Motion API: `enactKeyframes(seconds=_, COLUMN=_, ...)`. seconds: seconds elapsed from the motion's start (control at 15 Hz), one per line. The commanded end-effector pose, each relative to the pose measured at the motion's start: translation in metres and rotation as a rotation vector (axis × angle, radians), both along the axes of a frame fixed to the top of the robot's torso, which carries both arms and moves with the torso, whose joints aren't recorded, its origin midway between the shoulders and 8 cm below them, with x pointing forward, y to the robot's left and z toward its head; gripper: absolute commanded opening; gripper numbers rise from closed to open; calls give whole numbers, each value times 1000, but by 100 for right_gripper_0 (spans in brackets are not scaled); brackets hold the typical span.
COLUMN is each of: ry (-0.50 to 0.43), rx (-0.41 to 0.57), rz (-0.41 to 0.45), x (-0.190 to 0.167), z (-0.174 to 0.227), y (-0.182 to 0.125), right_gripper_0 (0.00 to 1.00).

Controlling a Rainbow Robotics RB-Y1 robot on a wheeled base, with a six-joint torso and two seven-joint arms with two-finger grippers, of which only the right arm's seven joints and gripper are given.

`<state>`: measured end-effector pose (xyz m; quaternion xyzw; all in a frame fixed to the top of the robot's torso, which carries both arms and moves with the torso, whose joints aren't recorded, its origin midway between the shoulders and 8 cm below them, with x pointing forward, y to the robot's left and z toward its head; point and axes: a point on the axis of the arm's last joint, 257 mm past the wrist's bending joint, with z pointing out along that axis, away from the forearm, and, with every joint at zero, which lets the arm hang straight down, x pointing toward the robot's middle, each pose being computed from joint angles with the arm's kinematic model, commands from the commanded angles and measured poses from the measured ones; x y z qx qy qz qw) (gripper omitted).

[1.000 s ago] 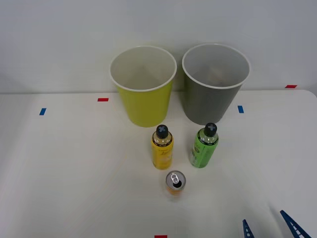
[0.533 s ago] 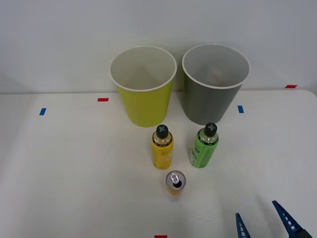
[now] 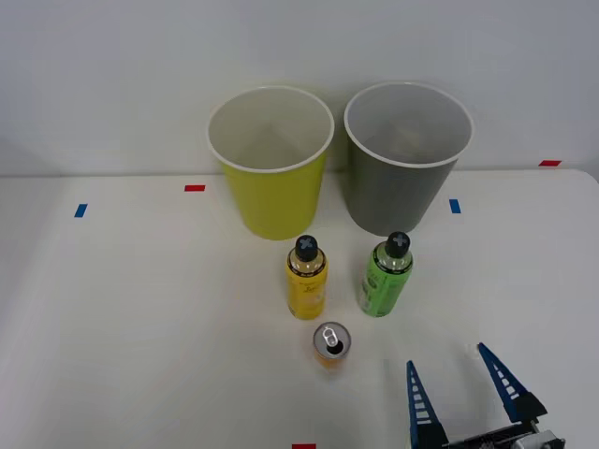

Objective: Put cans in the gray bin, plastic bottles in the light green bin

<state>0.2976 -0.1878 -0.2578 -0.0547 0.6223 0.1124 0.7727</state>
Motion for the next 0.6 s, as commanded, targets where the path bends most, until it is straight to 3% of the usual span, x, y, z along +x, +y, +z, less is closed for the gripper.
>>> enactKeyframes(seconds=0.07, ry=-11, rx=24, rz=6, x=16, z=7, y=9, right_gripper_0=100)
enactKeyframes(seconds=0.4, ry=21, rx=49, rz=11, x=41, z=5, y=14, right_gripper_0=100)
enactKeyframes(seconds=0.6, ry=49, rx=71, rz=54, x=68, z=8, y=36, right_gripper_0=100)
